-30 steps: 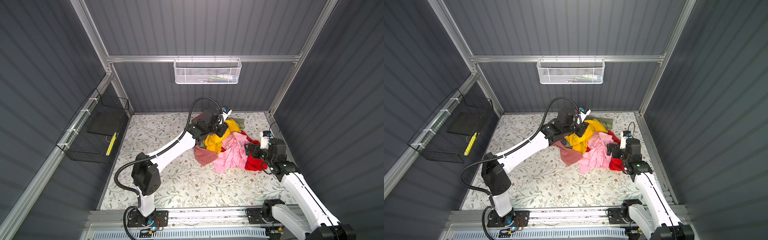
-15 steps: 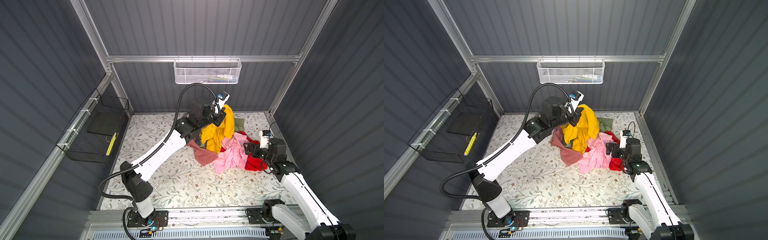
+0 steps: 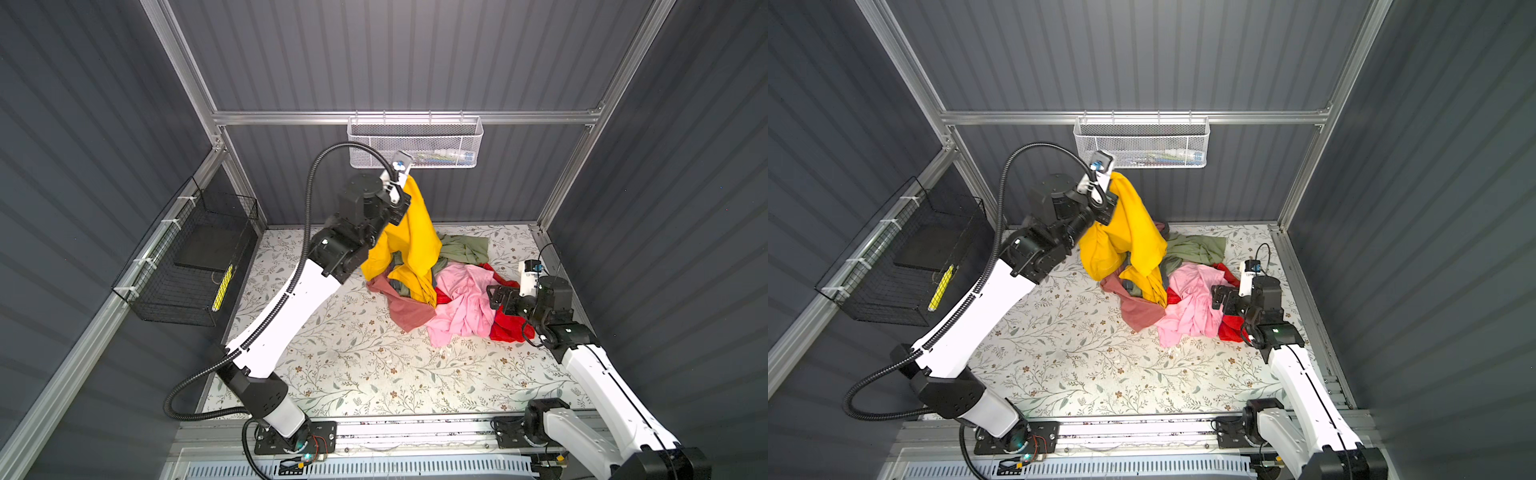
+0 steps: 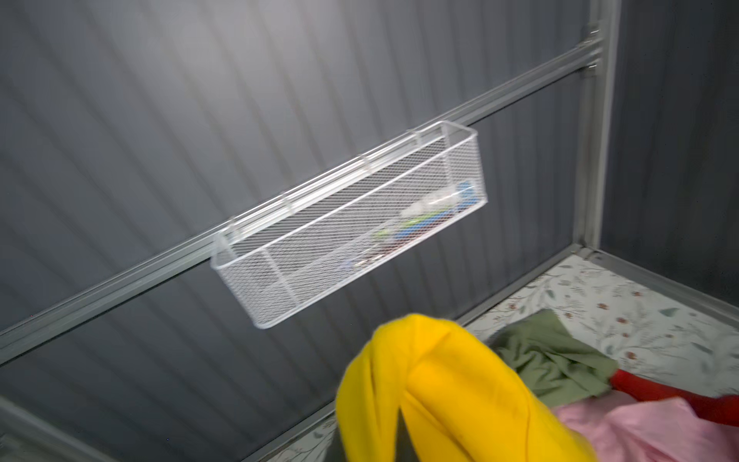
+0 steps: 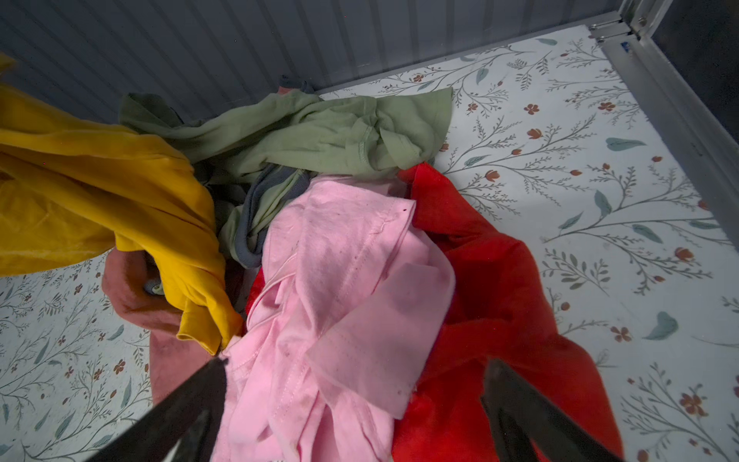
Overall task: Pick out a specific cloth from the pile
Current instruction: 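Lift the yellow T-shirt upward with the left gripper, then carry the yellow T-shirt away from the heap and lower it with the left gripper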
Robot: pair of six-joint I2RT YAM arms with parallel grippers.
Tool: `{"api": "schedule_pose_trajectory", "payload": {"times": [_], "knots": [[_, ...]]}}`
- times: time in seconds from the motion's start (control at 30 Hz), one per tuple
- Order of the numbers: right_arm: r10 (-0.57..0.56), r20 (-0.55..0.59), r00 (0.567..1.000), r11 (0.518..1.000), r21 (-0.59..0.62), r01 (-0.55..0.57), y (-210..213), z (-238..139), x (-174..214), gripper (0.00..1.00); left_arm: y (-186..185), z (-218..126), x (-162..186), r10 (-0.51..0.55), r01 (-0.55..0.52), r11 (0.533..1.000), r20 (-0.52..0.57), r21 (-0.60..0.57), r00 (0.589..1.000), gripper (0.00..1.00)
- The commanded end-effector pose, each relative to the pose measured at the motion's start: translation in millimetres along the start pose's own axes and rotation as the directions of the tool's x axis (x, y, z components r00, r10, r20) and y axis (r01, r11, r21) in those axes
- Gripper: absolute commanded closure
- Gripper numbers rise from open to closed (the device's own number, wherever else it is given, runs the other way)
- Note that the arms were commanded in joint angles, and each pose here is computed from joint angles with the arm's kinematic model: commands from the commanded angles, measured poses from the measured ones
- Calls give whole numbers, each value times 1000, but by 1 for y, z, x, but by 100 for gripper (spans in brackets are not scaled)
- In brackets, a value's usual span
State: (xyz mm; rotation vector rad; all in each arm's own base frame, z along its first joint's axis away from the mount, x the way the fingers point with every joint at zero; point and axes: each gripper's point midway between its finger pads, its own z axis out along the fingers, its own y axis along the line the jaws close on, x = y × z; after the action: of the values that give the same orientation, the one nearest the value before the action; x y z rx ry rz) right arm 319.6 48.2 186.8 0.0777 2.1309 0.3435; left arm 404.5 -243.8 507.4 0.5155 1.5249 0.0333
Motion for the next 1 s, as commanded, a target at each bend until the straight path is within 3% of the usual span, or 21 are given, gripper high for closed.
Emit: {"api": "schedule_pose_trajectory", "payload": {"times": [0.0,0.23,0.5,0.67,0.77,0.97], "knots": [[3,2,1000,1000,-15,-3,1,2,-1,1,66,-22,-16,-2,10,980,42,-201,999,100],[4,-5,1000,999,-35,-4,5,6,-2,1,134,-40,-15,16,-8,930,19,-368,1000,100],[11,-17,1000,999,-52,-12,7,10,-1,1,183,-35,0,37,-59,876,-56,-478,998,100],[7,-18,1000,999,-49,-8,7,10,-1,1,228,-42,-3,-5,-12,825,-28,-565,1000,100],[10,-20,1000,999,-50,-11,7,11,-1,1,241,-43,-10,-4,-2,809,-9,-587,1000,100],[21,-31,999,997,-68,-23,10,16,-1,1,248,-29,-18,80,-77,781,-23,-620,997,100]]}}
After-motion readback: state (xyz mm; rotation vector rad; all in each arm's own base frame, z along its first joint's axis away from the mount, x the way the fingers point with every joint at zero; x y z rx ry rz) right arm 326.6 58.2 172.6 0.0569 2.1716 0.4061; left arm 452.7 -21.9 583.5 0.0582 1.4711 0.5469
